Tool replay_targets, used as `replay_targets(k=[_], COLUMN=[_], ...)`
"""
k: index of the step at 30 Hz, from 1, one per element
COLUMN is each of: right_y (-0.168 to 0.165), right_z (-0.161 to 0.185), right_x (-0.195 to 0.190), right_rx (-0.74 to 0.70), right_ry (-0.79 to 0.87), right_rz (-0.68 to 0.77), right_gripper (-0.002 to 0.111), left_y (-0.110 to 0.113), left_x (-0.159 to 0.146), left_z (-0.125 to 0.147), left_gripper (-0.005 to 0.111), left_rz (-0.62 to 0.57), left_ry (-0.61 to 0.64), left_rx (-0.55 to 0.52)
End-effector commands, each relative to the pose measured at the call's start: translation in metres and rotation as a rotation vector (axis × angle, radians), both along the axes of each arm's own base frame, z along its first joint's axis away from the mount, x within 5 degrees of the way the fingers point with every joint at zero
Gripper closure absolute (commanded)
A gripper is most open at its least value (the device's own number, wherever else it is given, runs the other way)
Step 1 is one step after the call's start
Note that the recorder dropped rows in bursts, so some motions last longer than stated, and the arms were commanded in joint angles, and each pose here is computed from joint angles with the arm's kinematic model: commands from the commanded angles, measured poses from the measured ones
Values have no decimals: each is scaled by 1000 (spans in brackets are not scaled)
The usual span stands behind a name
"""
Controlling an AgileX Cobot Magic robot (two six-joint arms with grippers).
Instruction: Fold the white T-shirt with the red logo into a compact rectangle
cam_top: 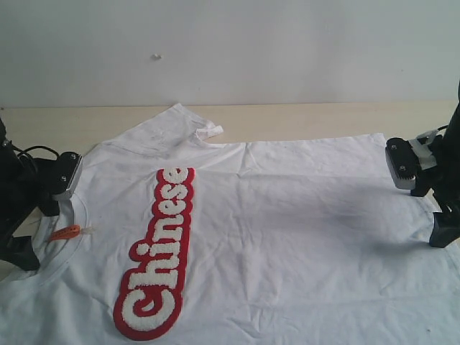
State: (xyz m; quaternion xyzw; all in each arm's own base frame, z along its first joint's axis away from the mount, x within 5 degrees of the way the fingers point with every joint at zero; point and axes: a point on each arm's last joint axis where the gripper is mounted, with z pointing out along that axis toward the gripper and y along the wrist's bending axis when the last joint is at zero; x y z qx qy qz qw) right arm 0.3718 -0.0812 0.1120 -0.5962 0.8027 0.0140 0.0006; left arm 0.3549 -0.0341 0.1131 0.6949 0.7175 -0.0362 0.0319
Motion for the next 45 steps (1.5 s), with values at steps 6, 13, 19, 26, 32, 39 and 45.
replay_targets(k=[6,13,19,26,32,39,45], right_y=[-1,-2,1,5,3,4,0], right_z=[-6,-6,-6,-7,-7,-11,-22], right_x=[0,1,2,7,6,5,-1], right_rx=[1,-1,27,69,48,63,27], right_ry=[3,-11,-17,-62,-50,-43,45], right_rz=[4,3,-30,-69,-43,-5,49], right_gripper=[3,3,3,3,3,7,35], left_y=[2,2,6,6,6,6,6], left_x=[0,0,0,0,1,1,1], left_z=[-11,-11,-11,-11,-11,-11,-11], left_gripper=[10,10,10,10,10,10,10], left_rz=[-14,-18,-54,-50,-49,-49,-49], left_ry=[10,10,4,2,-12,-12,-12], left_rx=[15,18,55,55,55,55,55])
